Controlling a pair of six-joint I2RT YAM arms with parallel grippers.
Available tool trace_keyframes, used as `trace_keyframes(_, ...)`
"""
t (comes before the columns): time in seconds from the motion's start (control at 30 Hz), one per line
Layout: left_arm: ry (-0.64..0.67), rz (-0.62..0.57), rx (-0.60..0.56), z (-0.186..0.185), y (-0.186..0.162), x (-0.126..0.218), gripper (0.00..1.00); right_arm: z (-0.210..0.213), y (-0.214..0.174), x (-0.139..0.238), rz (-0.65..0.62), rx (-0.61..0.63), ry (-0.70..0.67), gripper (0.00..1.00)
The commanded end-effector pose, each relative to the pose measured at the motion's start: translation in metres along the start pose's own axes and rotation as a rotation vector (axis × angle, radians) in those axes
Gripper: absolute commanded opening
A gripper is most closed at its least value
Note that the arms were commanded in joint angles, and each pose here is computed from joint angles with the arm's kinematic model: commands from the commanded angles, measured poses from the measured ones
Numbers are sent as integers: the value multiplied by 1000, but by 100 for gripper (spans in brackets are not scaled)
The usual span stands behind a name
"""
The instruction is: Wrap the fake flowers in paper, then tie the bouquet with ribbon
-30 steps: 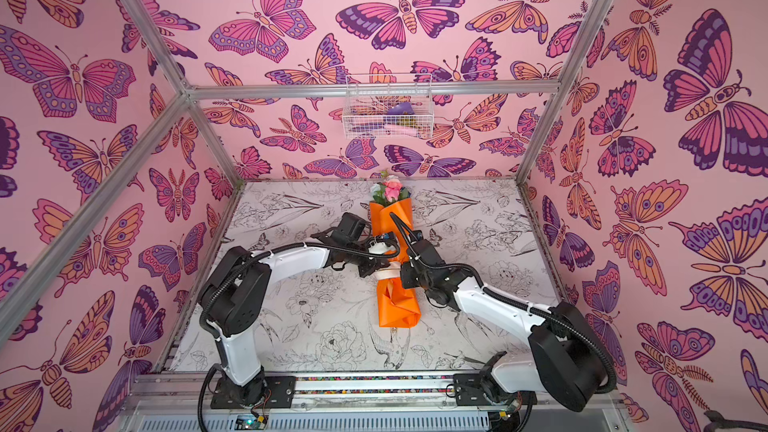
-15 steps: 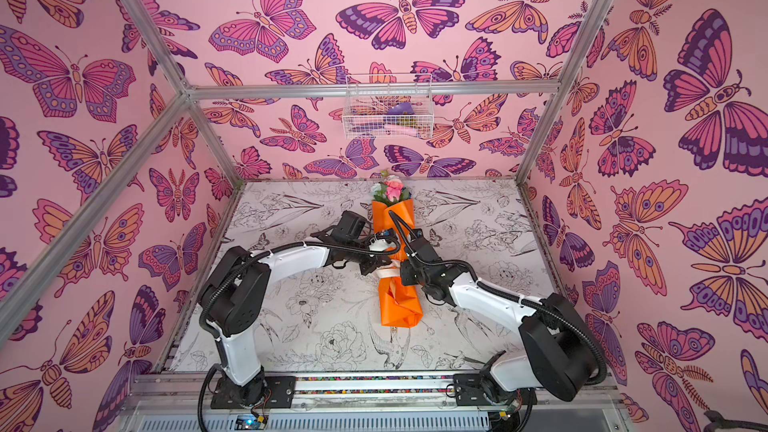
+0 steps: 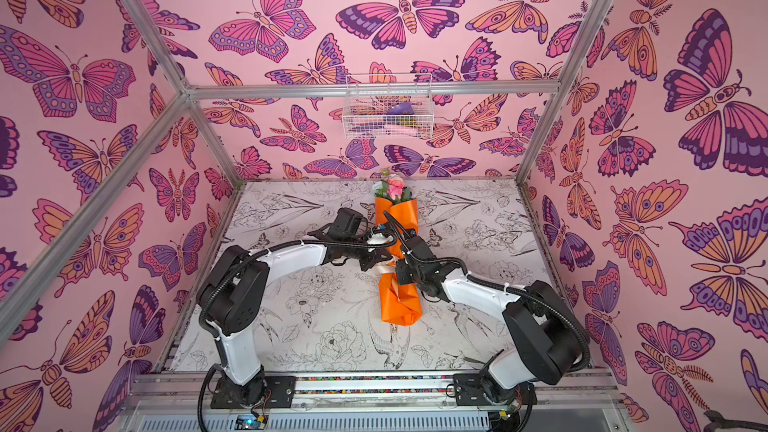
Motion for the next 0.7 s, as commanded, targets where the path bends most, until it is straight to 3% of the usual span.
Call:
trace_keyframes(0.0, -19, -30, 4, -2, 2, 4, 1, 11, 14, -1, -59, 38, 18, 33)
trace_keyframes(0.13, -16, -24, 16, 0, -1, 3, 1, 17, 12, 0, -82, 85, 2, 42)
trace_keyframes(0.3, -16, -27, 22, 1, -1, 4, 1, 21, 9, 0, -95, 116, -16, 47)
trace_keyframes(0.43, -26, -34, 24, -1, -1, 5, 1, 17, 11, -3, -118, 101, -80, 45)
trace_keyframes(0.67, -44, -37, 36, -4, -4, 5, 7, 23, 20, -5, -180, 87, -42, 37)
Point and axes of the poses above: each gripper's point midway between its finger pads, its own x axis back along the fingers, its own z axis along the line the jaws close on, y = z × x, the point moved 9 cm from there along x, back along the fingers, and after that the axes turned 9 degrees about -x, right-handed, at the moved point
